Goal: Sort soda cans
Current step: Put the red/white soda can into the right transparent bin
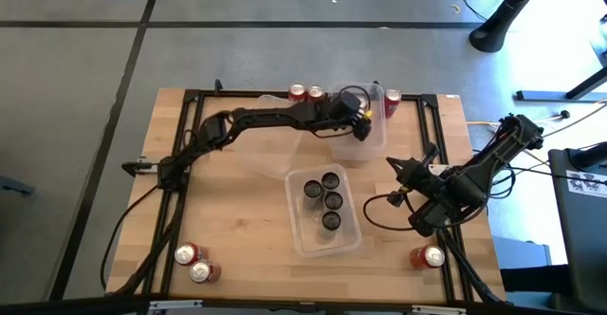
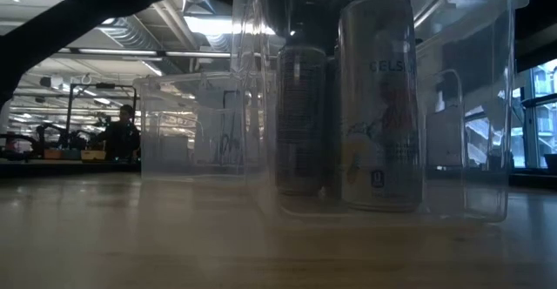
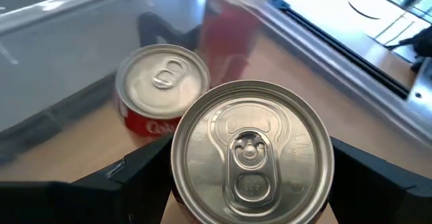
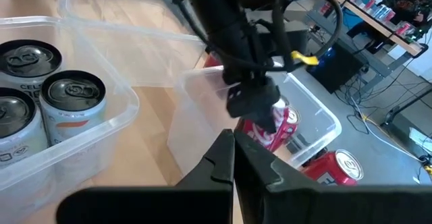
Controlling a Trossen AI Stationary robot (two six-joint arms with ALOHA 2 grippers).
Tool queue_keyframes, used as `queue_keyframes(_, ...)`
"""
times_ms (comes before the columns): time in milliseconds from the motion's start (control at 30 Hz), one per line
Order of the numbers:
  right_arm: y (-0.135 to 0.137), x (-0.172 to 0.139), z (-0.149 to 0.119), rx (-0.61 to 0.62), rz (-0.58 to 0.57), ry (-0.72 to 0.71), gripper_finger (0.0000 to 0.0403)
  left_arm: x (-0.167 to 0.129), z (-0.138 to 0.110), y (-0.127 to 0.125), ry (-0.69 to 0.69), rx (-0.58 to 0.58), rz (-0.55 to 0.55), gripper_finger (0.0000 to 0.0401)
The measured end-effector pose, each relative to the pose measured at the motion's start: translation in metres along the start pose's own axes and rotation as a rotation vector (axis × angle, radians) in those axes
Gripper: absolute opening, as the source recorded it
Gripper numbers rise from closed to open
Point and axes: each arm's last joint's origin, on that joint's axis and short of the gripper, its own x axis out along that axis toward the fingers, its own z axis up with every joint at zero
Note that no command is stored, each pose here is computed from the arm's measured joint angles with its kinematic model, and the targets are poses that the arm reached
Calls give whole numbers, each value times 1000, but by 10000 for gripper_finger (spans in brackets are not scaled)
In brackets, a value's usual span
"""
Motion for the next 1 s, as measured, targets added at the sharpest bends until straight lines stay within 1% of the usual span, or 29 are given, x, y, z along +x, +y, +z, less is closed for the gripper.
queue_keyframes(233,0,0,0,3,1,-1,3,3,3,11,11,4,19,308)
queue_keyframes(433,0,0,0,3,1,-1,3,3,3,10,12,53,17,308)
queue_keyframes(633,0,0,0,4,2,-1,3,4,-4,2,18,153,11,308)
queue_keyframes(800,0,0,0,5,2,-1,3,13,-17,-3,42,295,14,308)
queue_keyframes(1000,1,0,0,4,6,6,3,14,-19,-5,41,340,0,308)
